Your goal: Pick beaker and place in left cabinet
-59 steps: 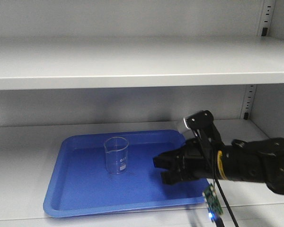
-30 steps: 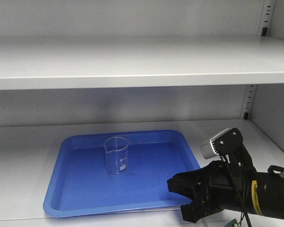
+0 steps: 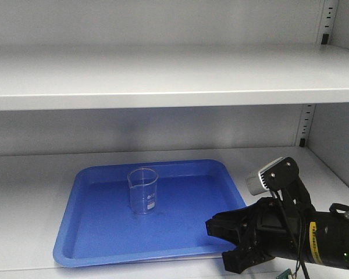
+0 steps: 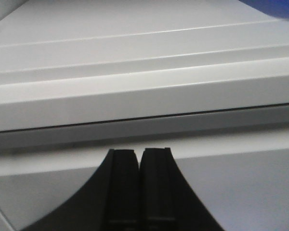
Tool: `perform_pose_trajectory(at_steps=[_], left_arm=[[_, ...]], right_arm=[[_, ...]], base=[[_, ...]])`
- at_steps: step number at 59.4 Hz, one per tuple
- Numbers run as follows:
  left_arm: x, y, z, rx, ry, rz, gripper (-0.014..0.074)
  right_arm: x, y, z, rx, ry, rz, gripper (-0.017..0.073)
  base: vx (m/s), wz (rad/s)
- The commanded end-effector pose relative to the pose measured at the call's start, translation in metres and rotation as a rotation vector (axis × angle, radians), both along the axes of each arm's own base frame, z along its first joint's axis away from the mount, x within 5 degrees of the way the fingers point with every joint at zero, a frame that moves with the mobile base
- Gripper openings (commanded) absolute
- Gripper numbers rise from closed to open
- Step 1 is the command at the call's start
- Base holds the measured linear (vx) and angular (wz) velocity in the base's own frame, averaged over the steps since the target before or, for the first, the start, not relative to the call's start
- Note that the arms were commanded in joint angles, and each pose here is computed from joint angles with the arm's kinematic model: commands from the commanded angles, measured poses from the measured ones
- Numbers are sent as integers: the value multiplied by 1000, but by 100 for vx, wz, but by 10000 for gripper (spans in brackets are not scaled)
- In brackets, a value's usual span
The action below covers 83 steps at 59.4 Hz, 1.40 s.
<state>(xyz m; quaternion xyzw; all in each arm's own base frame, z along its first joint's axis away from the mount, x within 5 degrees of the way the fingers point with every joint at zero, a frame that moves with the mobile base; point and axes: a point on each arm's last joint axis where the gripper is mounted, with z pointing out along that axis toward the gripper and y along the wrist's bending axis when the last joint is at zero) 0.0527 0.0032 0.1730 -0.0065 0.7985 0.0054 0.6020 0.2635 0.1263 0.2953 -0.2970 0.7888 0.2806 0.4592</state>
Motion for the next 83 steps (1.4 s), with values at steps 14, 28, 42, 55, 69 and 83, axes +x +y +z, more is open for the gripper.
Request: perform_pose_trajectory(at_steps=[14, 28, 42, 55, 69, 83], left_arm=[[1, -1, 12, -4, -99, -18, 4], [1, -1, 12, -4, -99, -18, 4], [1, -1, 12, -4, -99, -18, 4], [1, -1, 12, -4, -99, -18, 4], [1, -1, 12, -4, -99, -18, 4], [1, -1, 12, -4, -99, -18, 4]], right_arm=[[21, -18, 32, 46, -286, -289, -5], [23, -26, 33, -69, -322, -462, -5], [23, -25, 31, -44, -279, -499, -5], [11, -29, 41, -68, -283, -487, -5], [-21, -41, 63, -96, -320, -478, -5], [-74, -60, 48, 7, -444, -495, -5]], base=[[0, 0], [0, 0], [0, 0], [0, 0], [0, 0], [0, 0]])
